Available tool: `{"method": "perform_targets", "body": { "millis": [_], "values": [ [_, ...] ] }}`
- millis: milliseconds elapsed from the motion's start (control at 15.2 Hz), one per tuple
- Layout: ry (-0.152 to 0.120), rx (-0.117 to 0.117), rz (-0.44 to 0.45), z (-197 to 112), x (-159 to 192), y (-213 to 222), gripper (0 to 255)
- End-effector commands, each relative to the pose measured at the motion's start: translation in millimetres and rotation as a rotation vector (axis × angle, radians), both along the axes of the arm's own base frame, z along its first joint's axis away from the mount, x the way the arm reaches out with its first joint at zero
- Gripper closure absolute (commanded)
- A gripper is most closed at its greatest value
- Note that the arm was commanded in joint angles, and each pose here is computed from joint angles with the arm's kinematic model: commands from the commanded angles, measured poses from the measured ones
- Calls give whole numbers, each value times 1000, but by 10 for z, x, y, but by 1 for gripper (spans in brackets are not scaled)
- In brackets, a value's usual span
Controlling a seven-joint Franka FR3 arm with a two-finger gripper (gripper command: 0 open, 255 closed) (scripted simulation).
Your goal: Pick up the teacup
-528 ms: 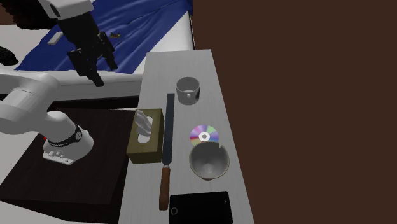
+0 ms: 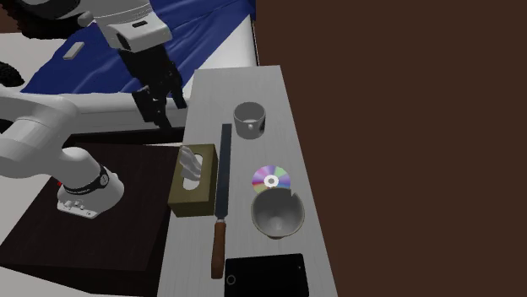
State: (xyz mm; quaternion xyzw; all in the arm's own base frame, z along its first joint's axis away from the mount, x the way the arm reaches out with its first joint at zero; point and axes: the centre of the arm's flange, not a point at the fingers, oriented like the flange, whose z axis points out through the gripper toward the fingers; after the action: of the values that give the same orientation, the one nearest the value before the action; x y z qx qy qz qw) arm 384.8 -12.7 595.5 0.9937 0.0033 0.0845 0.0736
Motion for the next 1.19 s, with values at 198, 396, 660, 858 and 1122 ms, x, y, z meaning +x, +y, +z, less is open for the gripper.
{"method": "perform_targets", "body": {
  "millis": [198,396,660,858,1122],
  "values": [
    [16,11,-10,-244,601,-214,0],
    [25,18,-15,-390,963,-343,0],
    [38,27,-23,-591,1442,-517,0],
    [47,34,-29,-747,1799,-649,0],
    [60,43,-36,-962,2271,-826,0]
  ]
}}
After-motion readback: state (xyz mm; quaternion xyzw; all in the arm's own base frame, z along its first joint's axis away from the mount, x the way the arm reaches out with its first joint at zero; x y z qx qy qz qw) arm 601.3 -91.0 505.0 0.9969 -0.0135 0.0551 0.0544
